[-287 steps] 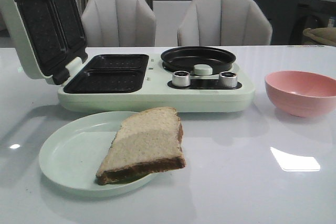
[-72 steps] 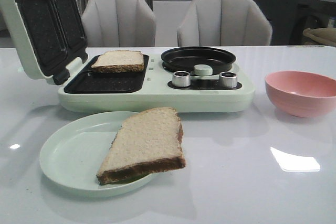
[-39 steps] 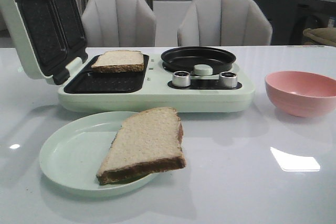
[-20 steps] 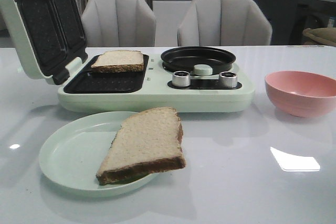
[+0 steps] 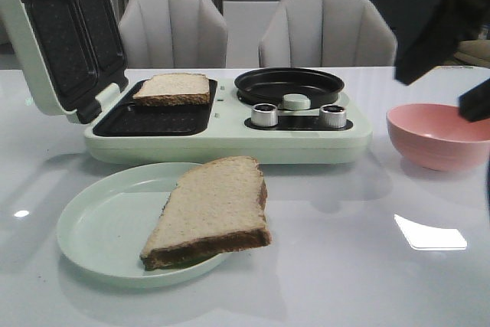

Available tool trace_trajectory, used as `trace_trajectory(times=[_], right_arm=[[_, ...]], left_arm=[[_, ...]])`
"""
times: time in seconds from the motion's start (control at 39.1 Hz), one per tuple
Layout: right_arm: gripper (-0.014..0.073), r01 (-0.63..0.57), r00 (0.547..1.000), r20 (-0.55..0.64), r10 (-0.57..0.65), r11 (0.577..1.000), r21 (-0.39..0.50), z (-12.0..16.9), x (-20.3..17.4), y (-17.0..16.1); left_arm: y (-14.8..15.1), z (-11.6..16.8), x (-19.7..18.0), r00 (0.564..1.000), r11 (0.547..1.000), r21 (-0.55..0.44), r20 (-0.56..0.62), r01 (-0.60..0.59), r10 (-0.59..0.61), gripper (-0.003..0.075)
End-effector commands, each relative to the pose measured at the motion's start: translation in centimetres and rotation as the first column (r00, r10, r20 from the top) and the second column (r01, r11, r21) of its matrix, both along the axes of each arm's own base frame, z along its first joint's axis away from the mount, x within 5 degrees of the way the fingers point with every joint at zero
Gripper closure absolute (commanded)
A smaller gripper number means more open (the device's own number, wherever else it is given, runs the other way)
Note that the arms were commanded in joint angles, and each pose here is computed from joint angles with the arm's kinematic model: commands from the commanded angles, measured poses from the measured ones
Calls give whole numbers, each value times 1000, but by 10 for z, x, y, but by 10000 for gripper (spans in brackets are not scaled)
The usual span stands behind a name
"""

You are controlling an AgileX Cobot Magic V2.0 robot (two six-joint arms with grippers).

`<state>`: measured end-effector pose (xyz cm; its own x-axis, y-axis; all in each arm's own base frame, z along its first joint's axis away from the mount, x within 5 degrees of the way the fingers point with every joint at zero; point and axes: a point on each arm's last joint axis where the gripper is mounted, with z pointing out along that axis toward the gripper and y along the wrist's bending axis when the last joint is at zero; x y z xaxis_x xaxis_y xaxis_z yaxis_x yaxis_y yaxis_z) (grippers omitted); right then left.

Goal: Make breakfast with bread and shrimp
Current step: 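Reach the right gripper to the remaining bread slice and grasp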

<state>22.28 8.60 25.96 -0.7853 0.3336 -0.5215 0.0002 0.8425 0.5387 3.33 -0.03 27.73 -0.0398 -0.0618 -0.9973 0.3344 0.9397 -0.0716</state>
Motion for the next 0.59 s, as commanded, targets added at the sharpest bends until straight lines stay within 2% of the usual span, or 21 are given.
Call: trace_trajectory(times=[0.0, 0.13, 0.26, 0.33, 0.43, 0.56], right_arm=[[74, -29, 999, 27, 28, 999, 44, 7, 19, 17], [74, -67, 995, -65, 73, 994, 88, -11, 40, 35], [74, -102, 984, -123, 126, 977, 187, -23, 57, 51], [74, -151, 976, -116, 182, 960, 236, -30, 67, 61], [74, -156, 976, -102, 194, 942, 297, -39, 76, 68], [74, -151, 976, -100, 191, 936, 317, -55, 85, 72]], left_arm=[[1, 15, -6, 996, 998, -52, 92, 27, -22, 102], [1, 15, -6, 996, 998, -52, 92, 27, -22, 102], [1, 15, -6, 996, 998, -52, 92, 27, -22, 102], [1, 15, -6, 996, 998, -52, 92, 27, -22, 102], [1, 15, -6, 996, 998, -52, 92, 27, -22, 102], [1, 15, -6, 996, 998, -52, 92, 27, -22, 102]])
